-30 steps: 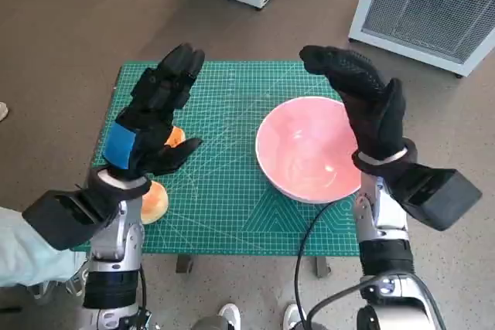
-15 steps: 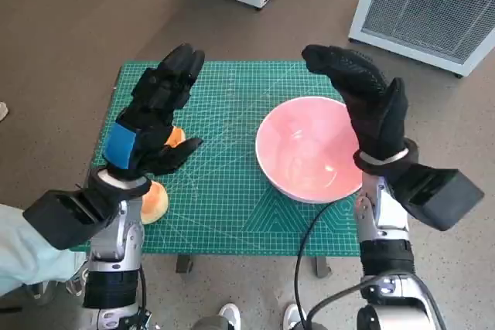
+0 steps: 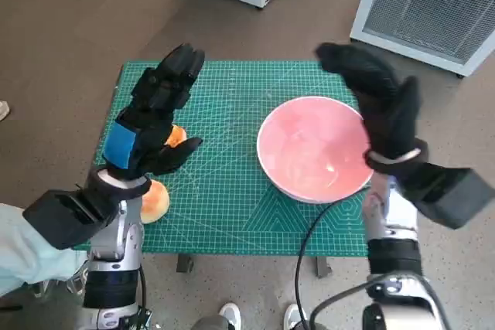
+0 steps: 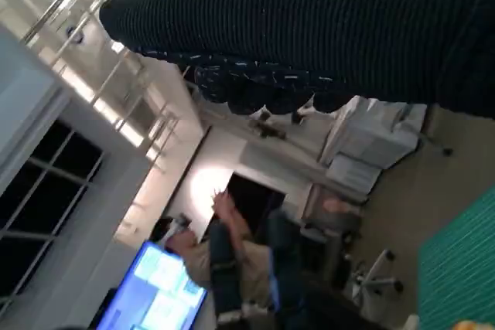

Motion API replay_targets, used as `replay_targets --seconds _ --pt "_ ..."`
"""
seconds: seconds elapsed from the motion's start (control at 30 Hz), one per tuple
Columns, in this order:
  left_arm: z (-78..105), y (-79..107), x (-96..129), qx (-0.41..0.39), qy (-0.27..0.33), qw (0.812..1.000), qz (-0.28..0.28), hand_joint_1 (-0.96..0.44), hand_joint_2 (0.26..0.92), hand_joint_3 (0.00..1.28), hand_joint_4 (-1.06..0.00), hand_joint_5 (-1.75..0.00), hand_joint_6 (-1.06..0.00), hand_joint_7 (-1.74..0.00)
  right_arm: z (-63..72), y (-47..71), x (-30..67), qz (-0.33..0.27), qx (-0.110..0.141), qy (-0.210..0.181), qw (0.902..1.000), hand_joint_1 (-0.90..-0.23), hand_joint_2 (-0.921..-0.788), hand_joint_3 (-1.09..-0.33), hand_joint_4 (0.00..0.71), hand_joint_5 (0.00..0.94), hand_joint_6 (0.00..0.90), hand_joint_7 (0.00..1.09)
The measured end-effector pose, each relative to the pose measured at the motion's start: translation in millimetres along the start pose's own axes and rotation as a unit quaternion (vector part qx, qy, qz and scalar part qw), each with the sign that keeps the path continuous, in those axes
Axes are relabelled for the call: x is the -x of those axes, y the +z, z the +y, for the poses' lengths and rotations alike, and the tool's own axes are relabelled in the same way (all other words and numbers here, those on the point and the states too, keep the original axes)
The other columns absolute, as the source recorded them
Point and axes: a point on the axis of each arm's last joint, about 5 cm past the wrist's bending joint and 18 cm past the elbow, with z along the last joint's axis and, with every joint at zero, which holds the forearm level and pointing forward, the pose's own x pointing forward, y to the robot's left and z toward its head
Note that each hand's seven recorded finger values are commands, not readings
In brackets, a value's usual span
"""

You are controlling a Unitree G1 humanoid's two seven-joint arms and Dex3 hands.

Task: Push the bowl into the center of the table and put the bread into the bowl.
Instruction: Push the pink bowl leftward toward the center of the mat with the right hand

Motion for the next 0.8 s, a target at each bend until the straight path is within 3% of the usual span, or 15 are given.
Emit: replay_targets --seconds 0.37,0.8 --pt "0.5 0.2 0.1 -0.001 0.000 1.000 0.000 -0.62 0.921 0.24 -0.19 0.00 -0.14 -0.29 -21.8 -7.0 25.5 0.035 0.038 -0.098 0.9939 -0.671 -0.921 -0.729 0.219 0.001 0.034 0.53" --pt "0.7 0.2 0.2 -0.001 0.000 1.000 0.001 -0.64 0.921 0.24 -0.19 0.00 -0.14 -0.30 -38.1 -12.8 45.9 0.086 0.058 -0.196 0.9751 -0.623 -0.921 -0.809 0.220 0.001 0.050 0.51"
